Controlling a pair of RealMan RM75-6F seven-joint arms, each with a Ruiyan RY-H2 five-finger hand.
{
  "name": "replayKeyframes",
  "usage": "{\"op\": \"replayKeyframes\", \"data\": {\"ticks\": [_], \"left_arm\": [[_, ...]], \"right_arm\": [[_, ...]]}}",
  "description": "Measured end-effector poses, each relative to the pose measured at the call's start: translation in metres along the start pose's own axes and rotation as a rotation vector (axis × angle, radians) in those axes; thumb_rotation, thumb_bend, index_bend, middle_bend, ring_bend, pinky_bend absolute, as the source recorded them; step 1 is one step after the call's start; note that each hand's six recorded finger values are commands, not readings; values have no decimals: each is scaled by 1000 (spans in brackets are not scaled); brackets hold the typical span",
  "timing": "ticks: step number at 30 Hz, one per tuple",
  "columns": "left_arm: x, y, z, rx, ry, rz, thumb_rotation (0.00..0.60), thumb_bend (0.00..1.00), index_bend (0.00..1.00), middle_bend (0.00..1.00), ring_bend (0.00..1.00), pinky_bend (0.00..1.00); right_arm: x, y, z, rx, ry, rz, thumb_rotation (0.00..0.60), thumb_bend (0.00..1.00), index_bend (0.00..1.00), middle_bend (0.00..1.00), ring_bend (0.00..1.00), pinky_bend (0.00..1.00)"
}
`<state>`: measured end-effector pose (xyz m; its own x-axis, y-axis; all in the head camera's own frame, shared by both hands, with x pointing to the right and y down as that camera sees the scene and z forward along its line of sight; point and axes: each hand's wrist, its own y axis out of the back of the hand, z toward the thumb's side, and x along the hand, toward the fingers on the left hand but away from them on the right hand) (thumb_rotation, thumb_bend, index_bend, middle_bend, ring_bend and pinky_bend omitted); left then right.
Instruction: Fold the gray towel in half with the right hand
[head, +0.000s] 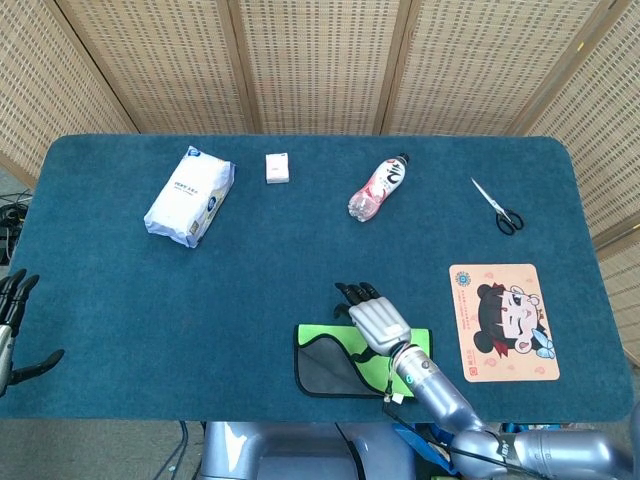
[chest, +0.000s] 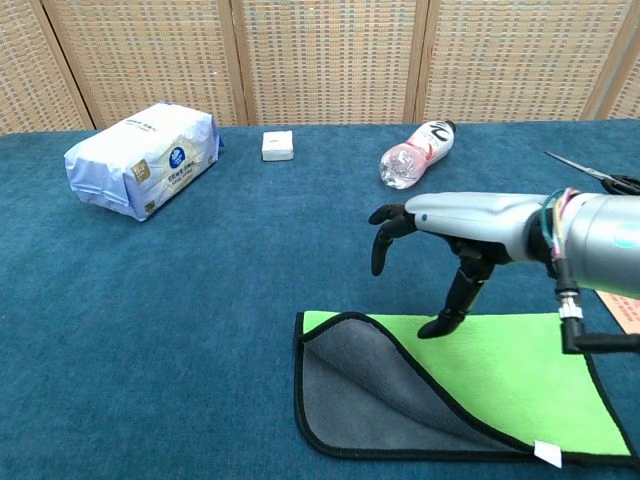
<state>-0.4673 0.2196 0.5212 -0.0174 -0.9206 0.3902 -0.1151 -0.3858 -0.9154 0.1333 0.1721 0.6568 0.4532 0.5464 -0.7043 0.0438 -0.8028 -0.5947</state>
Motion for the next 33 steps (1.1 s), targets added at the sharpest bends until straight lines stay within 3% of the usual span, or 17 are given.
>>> {"op": "replayKeyframes", "data": {"ticks": [15,23,33], "left_arm": [[4,-1,-3,-3,14,-8,600,184,0,0,0,0],[5,-1,-5,-4,19,-9,600,184,0,0,0,0],[4,-1,-3,-4,15,-8,600,184,0,0,0,0]], "right_arm": [[-37,-23,21,28,-30,91,600,370,429,0,0,0],[-36,-27,21,51,-31,105,600,434,565,0,0,0],[-24,-34,31,59,6,125,600,471,601,0,0,0]]}}
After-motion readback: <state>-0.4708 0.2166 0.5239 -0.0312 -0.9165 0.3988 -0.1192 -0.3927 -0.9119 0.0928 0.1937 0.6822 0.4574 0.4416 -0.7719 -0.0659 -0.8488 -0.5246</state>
